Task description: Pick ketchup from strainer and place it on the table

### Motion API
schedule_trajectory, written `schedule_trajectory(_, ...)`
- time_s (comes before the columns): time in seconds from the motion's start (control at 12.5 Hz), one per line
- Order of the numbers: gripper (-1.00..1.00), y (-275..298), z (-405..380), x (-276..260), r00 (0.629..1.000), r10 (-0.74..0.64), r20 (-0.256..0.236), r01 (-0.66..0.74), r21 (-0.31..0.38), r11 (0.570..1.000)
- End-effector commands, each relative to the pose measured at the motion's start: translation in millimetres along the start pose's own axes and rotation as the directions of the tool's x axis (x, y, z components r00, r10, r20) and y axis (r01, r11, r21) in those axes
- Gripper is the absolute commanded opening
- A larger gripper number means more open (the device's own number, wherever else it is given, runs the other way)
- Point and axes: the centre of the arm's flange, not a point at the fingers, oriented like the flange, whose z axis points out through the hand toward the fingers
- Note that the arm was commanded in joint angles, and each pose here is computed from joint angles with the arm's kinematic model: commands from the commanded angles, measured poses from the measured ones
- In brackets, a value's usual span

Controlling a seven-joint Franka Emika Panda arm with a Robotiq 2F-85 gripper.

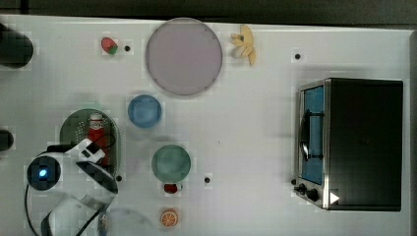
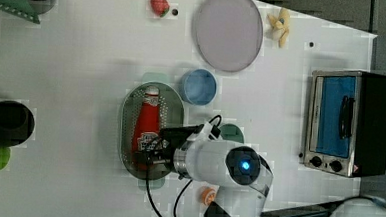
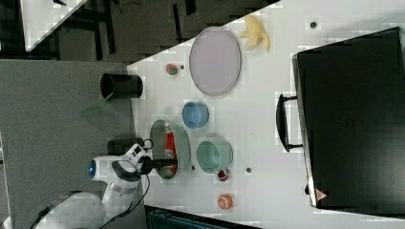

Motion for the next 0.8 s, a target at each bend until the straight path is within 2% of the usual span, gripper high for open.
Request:
schedule_trajectory(0.08, 1.0, -12.8, 2.2, 16.2, 0.993, 0.114, -0.028, -0.113, 0.033, 0.993)
schedule_trajectory(0.24, 1.0, -11.9, 12.9, 20.9, 0.992, 0.124, -0.021, -0.123, 0.027, 0.992)
schedule_trajectory(0.32, 0.91, -11.7, 14.9, 20.5, 0.992, 0.121, -0.02, -0.121, 0.022, 0.992)
schedule_trajectory(0.56, 0.21, -15.4, 9.4, 20.4, 0.993, 0.117, -0.032, -0.116, 0.028, 0.993)
schedule_trajectory(0.72, 0.19, -18.8, -2.4, 21.7, 0.993, 0.11, -0.051, -0.109, 0.023, 0.994)
schedule_trajectory(0.8, 0.19, -19.8, -14.7, 24.3, 0.991, 0.106, -0.077, -0.105, 0.021, 0.994)
